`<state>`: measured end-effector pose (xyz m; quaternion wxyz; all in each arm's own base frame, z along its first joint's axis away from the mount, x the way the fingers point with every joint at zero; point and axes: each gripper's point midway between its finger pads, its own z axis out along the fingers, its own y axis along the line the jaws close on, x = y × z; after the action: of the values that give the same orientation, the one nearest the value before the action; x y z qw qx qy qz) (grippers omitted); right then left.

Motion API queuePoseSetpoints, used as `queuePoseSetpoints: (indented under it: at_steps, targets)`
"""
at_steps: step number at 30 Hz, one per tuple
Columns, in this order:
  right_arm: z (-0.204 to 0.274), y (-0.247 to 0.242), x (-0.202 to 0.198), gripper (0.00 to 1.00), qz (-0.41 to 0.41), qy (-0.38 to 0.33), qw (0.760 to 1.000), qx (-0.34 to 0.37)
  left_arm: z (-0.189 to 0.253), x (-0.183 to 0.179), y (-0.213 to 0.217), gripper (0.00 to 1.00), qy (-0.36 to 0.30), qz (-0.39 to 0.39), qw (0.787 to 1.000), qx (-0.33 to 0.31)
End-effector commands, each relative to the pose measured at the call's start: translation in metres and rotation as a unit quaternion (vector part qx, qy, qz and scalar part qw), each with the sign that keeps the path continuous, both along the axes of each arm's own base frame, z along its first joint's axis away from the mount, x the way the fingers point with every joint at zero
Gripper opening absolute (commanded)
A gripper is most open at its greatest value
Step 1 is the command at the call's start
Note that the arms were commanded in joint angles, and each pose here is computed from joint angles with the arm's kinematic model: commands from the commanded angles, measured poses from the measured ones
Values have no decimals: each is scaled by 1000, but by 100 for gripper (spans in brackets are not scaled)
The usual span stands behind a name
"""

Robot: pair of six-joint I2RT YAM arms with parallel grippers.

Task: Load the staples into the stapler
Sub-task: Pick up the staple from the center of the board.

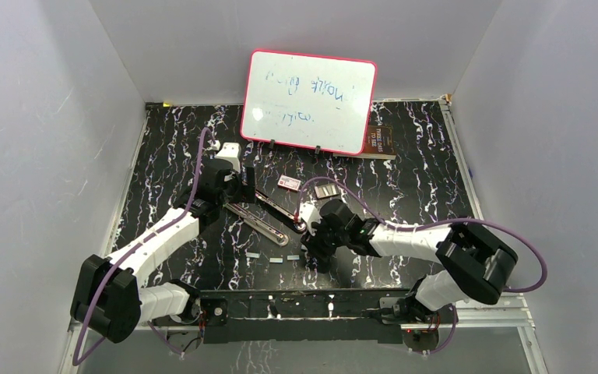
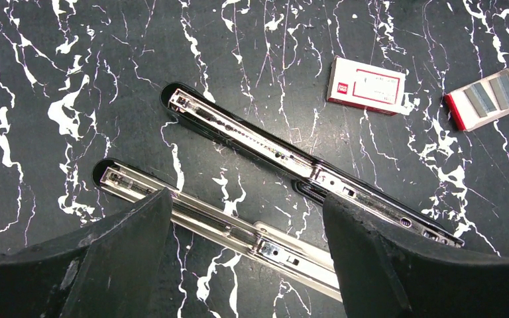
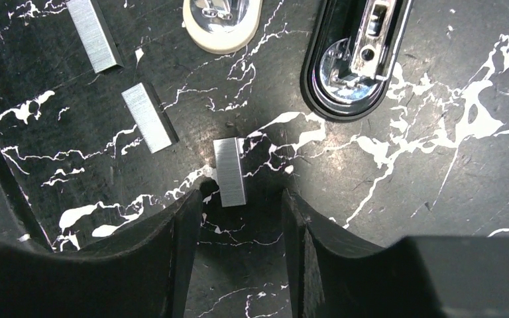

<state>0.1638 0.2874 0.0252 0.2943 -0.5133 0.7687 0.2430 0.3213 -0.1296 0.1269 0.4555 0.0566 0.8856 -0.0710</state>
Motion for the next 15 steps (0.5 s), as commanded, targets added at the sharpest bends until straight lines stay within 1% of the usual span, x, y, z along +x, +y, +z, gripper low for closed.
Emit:
queuePoseSetpoints:
  at_steps: [1, 10, 15]
  targets:
    - [18, 23, 10, 54, 15, -32, 999, 30, 20, 6, 2, 83, -21, 7, 1000, -6]
    - [7, 22, 6, 41, 17, -31, 999, 12, 19, 6, 3, 83, -19, 8, 1000, -1]
    - [4, 20, 6, 31, 11, -31, 999, 5, 19, 5, 4, 83, -19, 9, 1000, 0]
